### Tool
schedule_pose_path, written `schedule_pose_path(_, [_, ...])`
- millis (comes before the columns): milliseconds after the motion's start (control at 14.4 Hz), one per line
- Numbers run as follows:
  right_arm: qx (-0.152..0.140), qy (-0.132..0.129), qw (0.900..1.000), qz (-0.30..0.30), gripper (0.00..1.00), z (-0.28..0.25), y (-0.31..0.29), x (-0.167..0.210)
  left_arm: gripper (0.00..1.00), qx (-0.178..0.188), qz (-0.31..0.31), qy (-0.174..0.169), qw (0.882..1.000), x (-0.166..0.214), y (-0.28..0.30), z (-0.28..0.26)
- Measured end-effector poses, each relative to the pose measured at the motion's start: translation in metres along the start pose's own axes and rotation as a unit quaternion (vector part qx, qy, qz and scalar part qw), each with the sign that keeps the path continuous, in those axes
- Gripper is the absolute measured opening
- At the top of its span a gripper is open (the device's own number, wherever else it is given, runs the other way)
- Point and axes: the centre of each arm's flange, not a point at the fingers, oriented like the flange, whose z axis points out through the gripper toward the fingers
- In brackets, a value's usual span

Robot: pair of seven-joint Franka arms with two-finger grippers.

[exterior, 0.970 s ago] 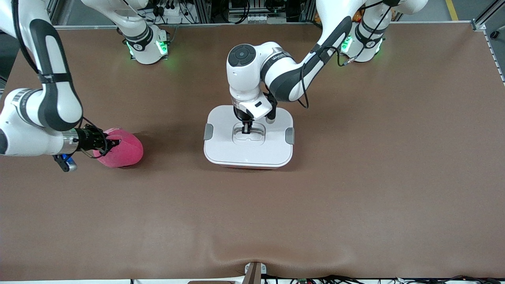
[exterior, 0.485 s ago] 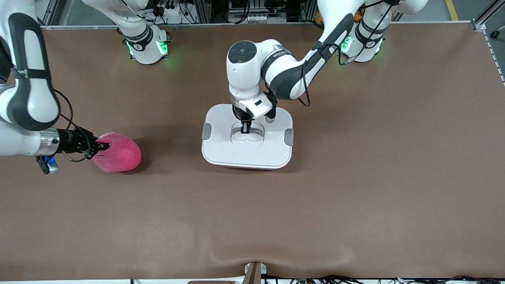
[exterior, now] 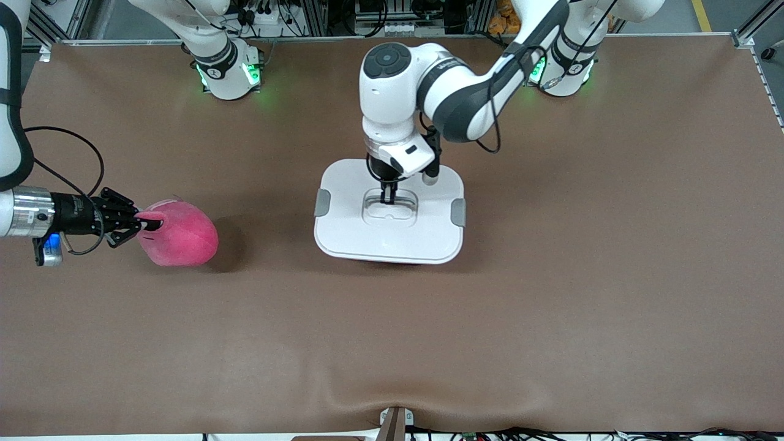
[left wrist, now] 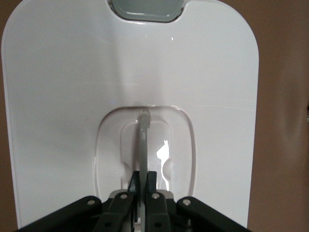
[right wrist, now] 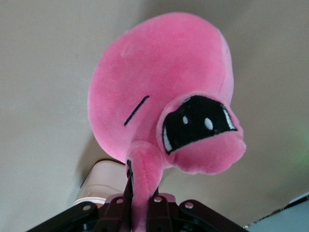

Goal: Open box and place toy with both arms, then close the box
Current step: 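Lift the lid off the pink box with the left gripper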

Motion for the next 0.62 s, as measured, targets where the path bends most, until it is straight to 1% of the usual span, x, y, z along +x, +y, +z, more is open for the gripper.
schedule_pose_path(277, [-0.003,-0.006,1.0,0.026,0.12,0.008,-0.012,-0.019,0.07,0.015,0.031,-0.019,0.999,0.065,0.044,-0.035])
schedule_pose_path(416, [0.001,-0.01,0.999,0.041,0.12,0.013,-0.021,-0.033,0.07,0.031,0.054,-0.024,0.998,0.101,0.062,-0.047])
schedule_pose_path(623, [0.002,-0.007,0.998,0.07,0.12,0.016,-0.039,-0.06,0.07,0.058,0.086,-0.026,0.994,0.149,0.08,-0.05])
